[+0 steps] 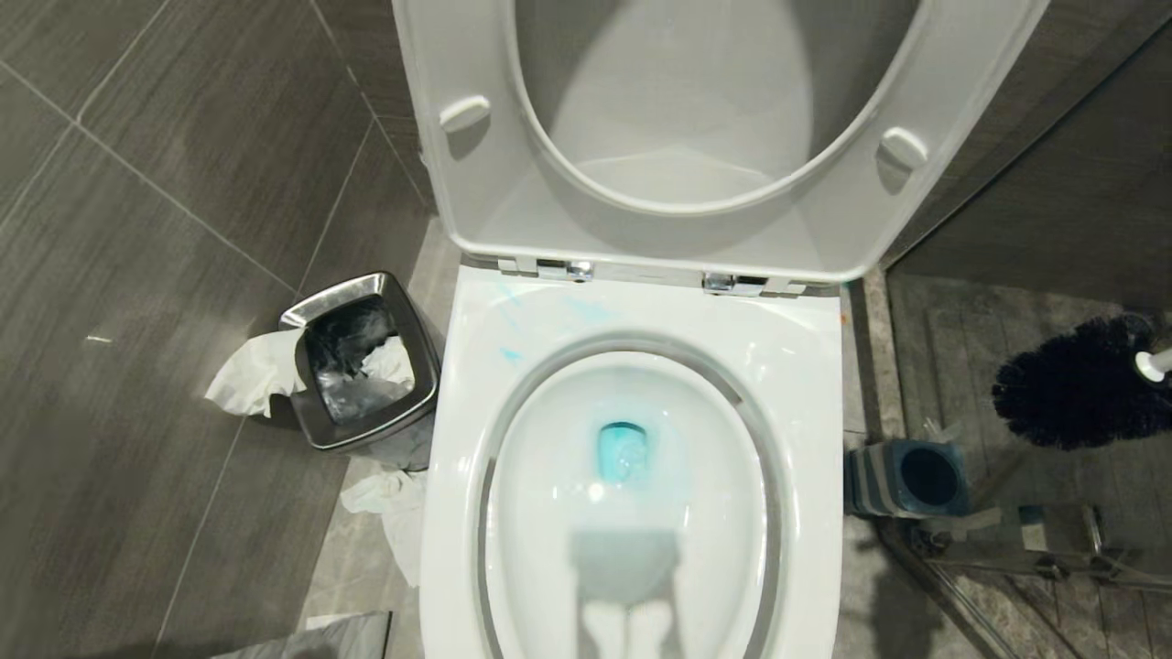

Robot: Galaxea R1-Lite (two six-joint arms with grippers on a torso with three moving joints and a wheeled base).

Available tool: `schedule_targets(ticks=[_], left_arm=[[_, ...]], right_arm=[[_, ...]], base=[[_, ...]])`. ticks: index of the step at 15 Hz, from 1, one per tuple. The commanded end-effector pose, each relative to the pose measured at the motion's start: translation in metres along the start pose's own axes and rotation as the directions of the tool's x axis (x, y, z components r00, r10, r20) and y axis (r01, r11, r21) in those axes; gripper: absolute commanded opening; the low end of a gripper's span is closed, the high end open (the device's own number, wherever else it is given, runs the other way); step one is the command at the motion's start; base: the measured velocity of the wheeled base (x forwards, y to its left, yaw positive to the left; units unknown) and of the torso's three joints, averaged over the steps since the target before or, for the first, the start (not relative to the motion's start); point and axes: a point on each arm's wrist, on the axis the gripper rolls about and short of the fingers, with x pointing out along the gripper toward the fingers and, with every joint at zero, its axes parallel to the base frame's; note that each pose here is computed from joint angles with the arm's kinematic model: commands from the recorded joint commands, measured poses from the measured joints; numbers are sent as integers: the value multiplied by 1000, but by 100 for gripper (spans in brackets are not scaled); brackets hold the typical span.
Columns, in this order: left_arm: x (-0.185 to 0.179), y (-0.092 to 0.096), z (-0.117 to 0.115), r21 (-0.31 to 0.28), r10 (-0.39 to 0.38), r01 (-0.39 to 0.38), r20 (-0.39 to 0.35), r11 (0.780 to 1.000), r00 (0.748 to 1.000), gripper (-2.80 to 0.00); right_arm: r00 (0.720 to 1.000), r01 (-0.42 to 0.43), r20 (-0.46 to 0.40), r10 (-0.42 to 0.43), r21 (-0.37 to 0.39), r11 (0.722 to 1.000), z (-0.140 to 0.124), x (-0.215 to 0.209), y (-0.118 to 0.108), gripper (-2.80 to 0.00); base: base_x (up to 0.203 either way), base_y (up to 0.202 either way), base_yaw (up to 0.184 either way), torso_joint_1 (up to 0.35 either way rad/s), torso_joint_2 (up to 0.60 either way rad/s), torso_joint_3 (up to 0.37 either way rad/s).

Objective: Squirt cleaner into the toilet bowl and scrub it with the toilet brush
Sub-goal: Scrub the toilet bowl

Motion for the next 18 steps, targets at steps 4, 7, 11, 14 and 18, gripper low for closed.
schedule_targets(ticks=[4,7,11,14,18], left_arm=[[0,0,0,1,-7,7,0,1000,1000,-280],[0,0,0,2,-9,9,-1,1000,1000,-280],[0,0,0,2,-10,10,1,1000,1000,-280],[0,0,0,2,-9,9,1,1000,1000,-280],[0,0,0,2,-8,8,2,1000,1000,-280]], right_arm=[[1000,-2,-14,2,7,1000,-2,3,-2,-280],[1000,-1,-28,2,16,1000,-1,9,-5,-280],[999,-2,-36,3,19,1000,-2,13,-7,-280],[999,-1,-43,2,21,1000,-1,17,-9,-280],[998,-1,-56,2,28,1000,-1,22,-12,-280]], base=[[0,0,0,0,-1,200],[0,0,0,3,2,208],[0,0,0,0,0,200],[0,0,0,-3,2,202],[0,0,0,3,4,209]])
